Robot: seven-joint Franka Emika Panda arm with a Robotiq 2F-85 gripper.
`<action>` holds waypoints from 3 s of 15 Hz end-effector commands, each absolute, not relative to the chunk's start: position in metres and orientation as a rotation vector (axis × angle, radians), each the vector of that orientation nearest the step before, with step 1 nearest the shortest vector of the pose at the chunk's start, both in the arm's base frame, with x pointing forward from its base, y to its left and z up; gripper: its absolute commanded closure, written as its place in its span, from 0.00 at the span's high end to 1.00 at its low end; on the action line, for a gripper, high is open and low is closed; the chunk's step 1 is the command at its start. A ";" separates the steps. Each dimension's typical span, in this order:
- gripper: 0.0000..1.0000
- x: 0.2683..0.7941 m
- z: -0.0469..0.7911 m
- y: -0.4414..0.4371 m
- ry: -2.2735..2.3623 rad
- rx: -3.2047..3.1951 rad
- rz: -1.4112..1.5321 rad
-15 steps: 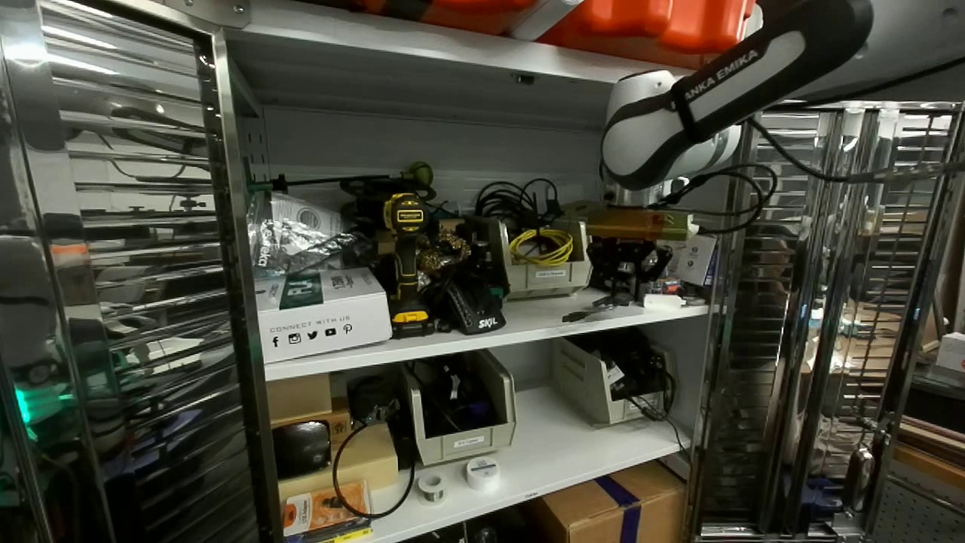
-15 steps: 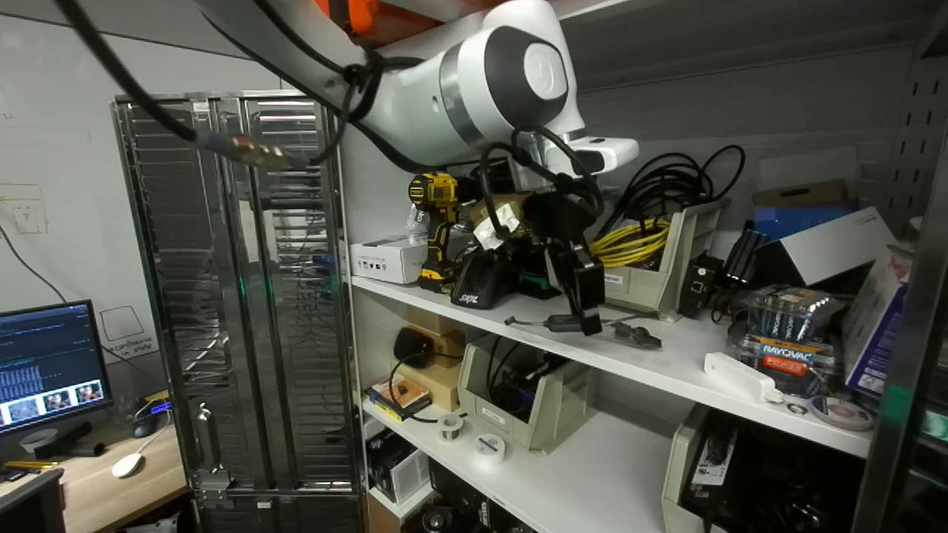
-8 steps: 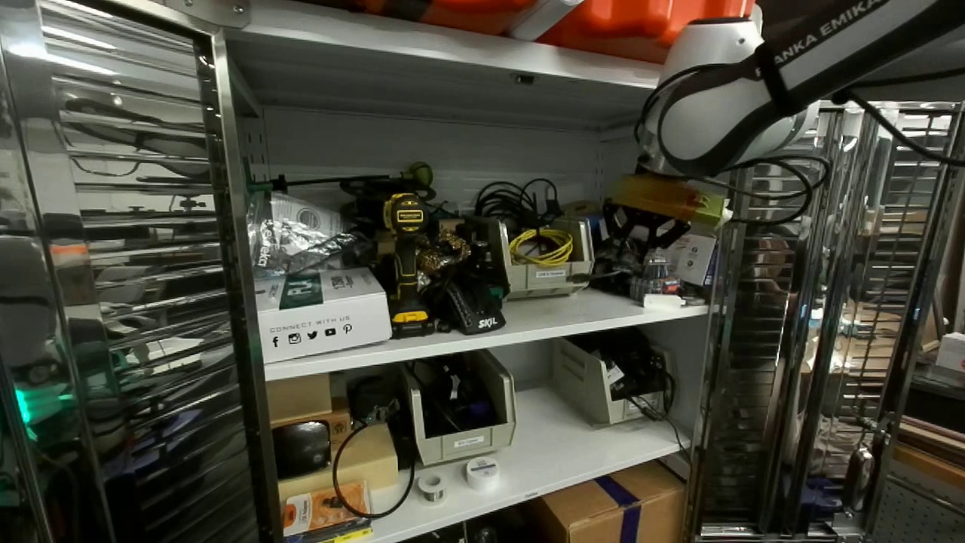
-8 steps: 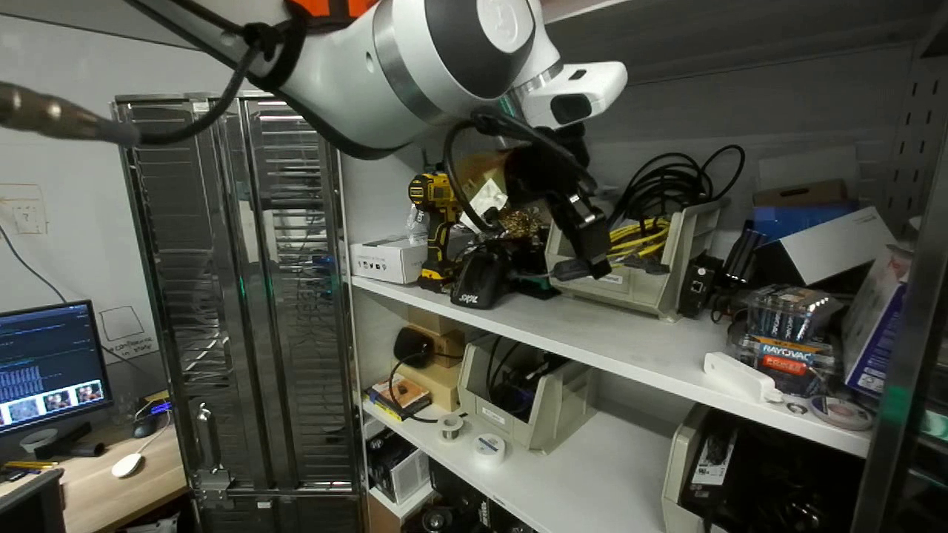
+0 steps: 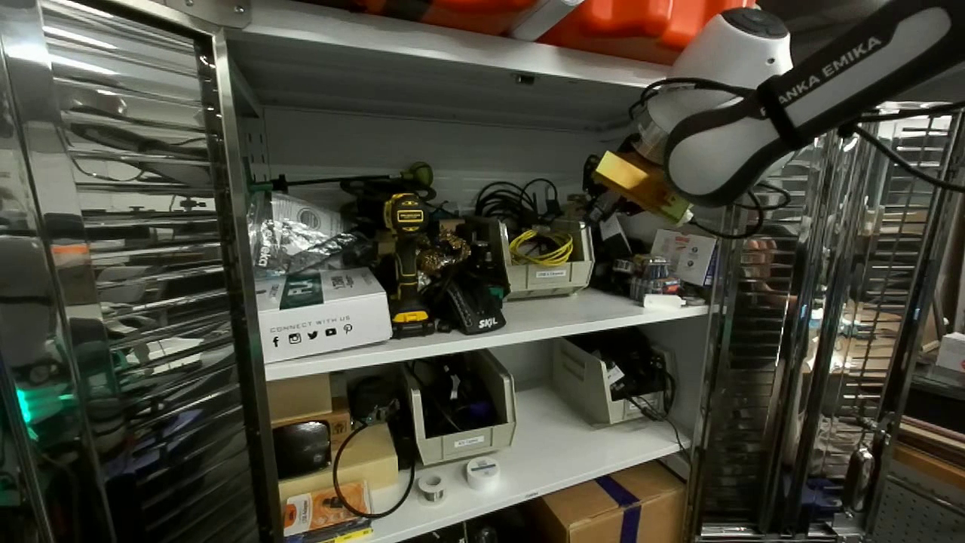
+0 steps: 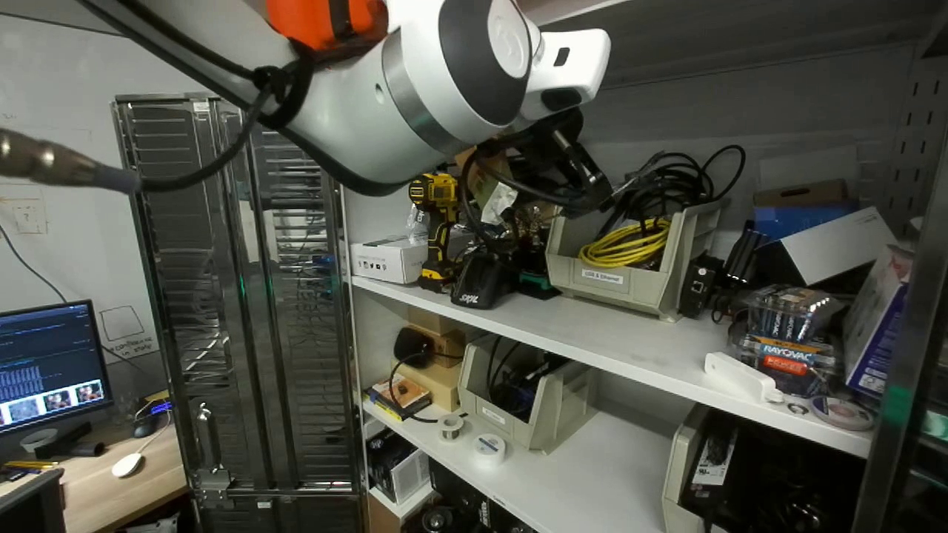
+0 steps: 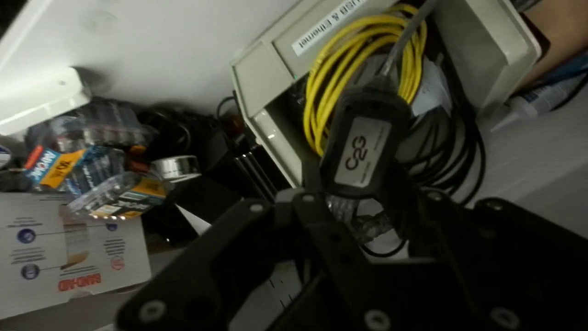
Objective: Put the cable inside the compartment.
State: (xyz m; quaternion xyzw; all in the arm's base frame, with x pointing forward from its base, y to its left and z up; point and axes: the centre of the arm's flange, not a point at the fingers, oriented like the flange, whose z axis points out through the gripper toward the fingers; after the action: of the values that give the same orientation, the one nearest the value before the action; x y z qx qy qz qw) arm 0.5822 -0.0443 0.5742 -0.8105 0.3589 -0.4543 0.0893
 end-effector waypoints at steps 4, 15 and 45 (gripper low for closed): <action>0.19 0.654 0.570 -0.035 1.035 -2.236 -1.652; 0.17 0.732 0.505 -0.009 0.768 -2.407 -1.928; 1.00 0.541 0.497 0.030 0.547 -2.794 -0.996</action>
State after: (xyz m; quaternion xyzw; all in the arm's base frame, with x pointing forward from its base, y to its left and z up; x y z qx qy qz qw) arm 0.5793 0.0528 0.4358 -0.8964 0.1853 -0.3971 0.0672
